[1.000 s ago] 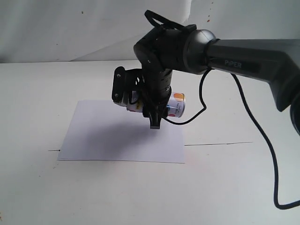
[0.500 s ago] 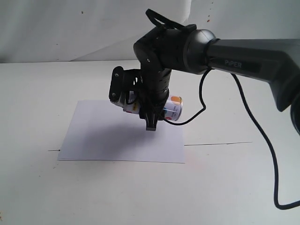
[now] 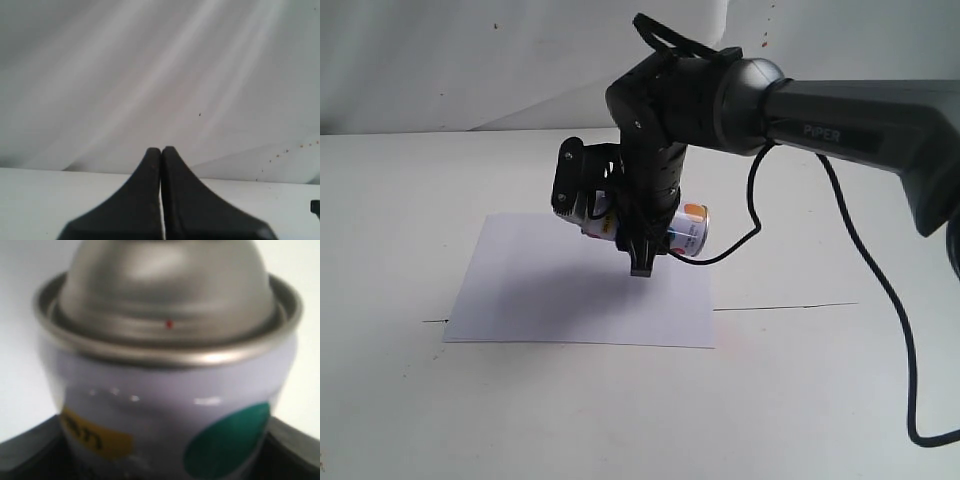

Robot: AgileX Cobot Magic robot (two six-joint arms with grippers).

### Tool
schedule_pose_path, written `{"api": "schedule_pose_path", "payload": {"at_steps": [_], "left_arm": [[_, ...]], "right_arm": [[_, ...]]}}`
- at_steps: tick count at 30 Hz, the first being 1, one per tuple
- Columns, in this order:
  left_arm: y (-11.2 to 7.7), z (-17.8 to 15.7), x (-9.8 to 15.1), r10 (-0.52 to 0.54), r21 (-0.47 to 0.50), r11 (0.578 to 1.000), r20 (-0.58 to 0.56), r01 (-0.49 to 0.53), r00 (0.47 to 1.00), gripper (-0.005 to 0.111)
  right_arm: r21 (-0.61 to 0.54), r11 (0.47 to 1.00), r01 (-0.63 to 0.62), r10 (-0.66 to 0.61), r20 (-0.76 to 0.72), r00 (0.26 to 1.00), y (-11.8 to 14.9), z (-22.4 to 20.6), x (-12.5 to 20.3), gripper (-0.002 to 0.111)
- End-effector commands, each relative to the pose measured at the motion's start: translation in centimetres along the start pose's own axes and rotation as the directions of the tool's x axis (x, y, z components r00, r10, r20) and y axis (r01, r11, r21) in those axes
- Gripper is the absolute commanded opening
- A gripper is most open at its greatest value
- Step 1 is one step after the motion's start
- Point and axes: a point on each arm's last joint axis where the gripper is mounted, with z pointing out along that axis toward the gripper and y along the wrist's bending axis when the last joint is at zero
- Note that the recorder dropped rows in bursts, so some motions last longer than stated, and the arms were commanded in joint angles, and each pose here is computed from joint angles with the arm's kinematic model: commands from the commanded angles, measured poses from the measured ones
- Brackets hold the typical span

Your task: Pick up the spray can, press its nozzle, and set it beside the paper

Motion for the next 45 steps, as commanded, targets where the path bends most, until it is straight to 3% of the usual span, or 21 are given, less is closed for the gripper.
{"api": "schedule_pose_path", "payload": {"at_steps": [1,4,9,19,23,27,30,31,35,42,45], "left_arm": [[0.0,-0.1,-0.7,-0.124,0.010,0.992,0.089,0.124,0.988,0.000],[0.1,-0.1,-0.6,-0.318,0.012,0.948,0.081,0.318,0.945,0.000],[0.1,0.2,0.4,-0.383,-0.021,0.924,-0.035,0.382,0.923,0.000],[-0.9,5.1,-7.4,-0.386,-0.080,0.922,-0.237,0.378,0.892,0.000],[-1.6,9.3,-9.0,-0.409,-0.151,0.910,-0.465,0.385,0.785,0.000],[-2.9,14.0,-8.9,-0.361,-0.157,0.915,-0.732,0.372,0.578,0.000],[-4.0,17.1,-8.5,-0.335,-0.128,0.894,-0.826,0.429,0.453,0.000],[-4.2,17.8,-8.3,-0.318,-0.110,0.890,-0.843,0.442,0.433,0.000],[-4.6,20.9,-7.6,-0.234,-0.023,0.897,-0.871,0.441,0.432,0.000],[-4.5,23.1,-6.5,-0.247,-0.039,0.894,-0.874,0.446,0.418,0.000],[-4.4,23.5,-6.6,-0.263,-0.044,0.897,-0.852,0.440,0.452,0.000]], "right_arm": [[0.034,0.999,-0.011,0.010,0.038,0.999,-0.6,-1.3,-0.2,0.000],[0.034,0.999,-0.013,0.012,0.037,0.999,-0.6,-1.2,-0.2,0.000],[0.032,0.999,-0.021,0.020,0.037,0.999,-0.8,-1.2,0.0,0.000],[0.013,0.999,-0.051,0.050,0.048,0.998,-1.2,-1.0,0.6,0.000],[0.015,1.000,-0.027,0.026,0.050,0.998,-1.2,-1.0,0.6,0.000],[0.027,0.999,-0.023,0.021,0.058,0.998,-1.3,-1.0,0.5,0.000],[0.032,0.999,-0.020,0.018,0.064,0.998,-1.3,-1.0,0.4,0.000],[0.032,0.999,-0.020,0.018,0.064,0.998,-1.3,-1.0,0.4,0.000],[0.029,0.999,-0.020,0.018,0.061,0.998,-1.3,-0.8,0.4,0.000],[0.028,0.999,-0.020,0.018,0.060,0.998,-1.3,-0.8,0.4,0.000],[0.028,0.999,-0.020,0.018,0.060,0.998,-1.3,-0.8,0.4,0.000]]}}
